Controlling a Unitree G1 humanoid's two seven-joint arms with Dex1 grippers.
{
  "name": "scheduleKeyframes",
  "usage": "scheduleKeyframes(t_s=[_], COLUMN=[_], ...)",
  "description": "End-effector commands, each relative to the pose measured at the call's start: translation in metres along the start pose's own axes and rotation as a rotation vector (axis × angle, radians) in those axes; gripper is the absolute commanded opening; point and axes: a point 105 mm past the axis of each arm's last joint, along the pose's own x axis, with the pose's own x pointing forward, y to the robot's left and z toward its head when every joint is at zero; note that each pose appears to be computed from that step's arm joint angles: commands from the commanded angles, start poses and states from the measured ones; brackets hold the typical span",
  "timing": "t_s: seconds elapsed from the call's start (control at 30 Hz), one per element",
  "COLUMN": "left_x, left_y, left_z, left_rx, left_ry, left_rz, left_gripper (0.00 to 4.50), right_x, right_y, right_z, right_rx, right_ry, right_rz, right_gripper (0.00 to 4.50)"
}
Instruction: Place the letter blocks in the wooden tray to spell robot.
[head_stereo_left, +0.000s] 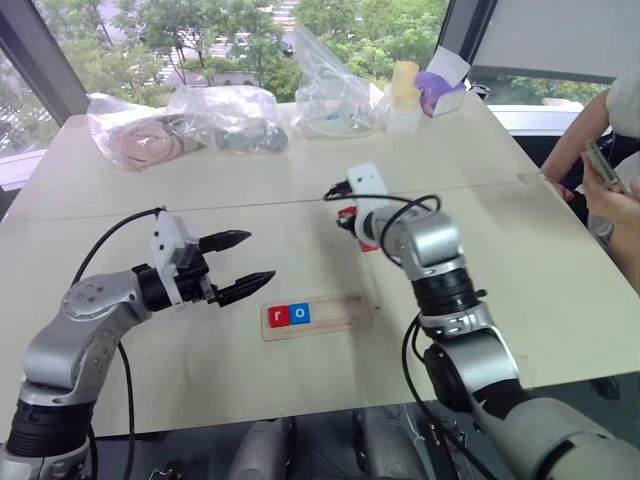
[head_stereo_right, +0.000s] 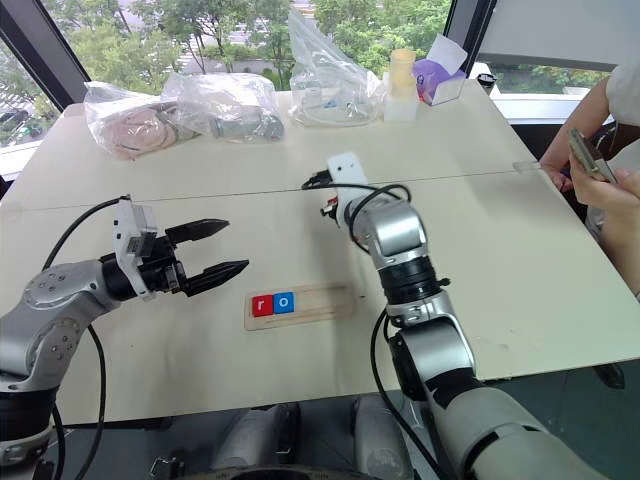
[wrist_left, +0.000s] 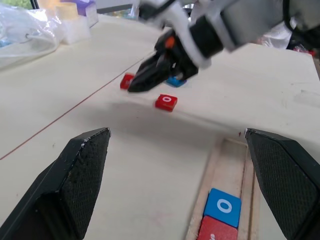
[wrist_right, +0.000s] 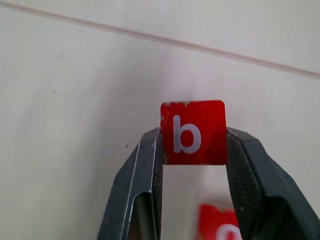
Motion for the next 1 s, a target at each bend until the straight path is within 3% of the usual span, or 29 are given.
scheduleKeyframes(t_s=[0.03, 0.17, 0.43, 0.87, 0.93, 1.0], left_x=[0.002, 0.002, 0.002, -0.005, -0.008, -0.01], left_y=[0.0, -0.002, -0.01, -0.032, -0.033, -0.034], left_z=[0.006, 0.006, 0.013, 0.011, 0.011, 0.011], left_rx=[0.028, 0.018, 0.015, 0.009, 0.014, 0.022], left_ry=[-0.022, -0.023, -0.041, 0.01, 0.021, 0.033], left_rz=[-0.009, -0.037, -0.137, -0.322, -0.343, -0.36], left_gripper=[4.5, 4.5, 4.5, 4.5, 4.5, 4.5], right_x=[-0.032, -0.07, -0.104, -0.103, -0.103, -0.105], right_y=[-0.017, -0.048, -0.053, -0.033, -0.031, -0.028], right_z=[0.007, -0.045, -0.123, -0.136, -0.135, -0.133], right_rx=[0.031, 0.03, 0.037, 0.125, 0.126, 0.101], right_ry=[-0.029, 0.032, 0.15, 0.153, 0.151, 0.151], right_rz=[-0.006, -0.031, -0.022, -0.013, -0.007, 0.034], right_gripper=[1.14, 1.14, 1.14, 1.14, 2.28, 3.09])
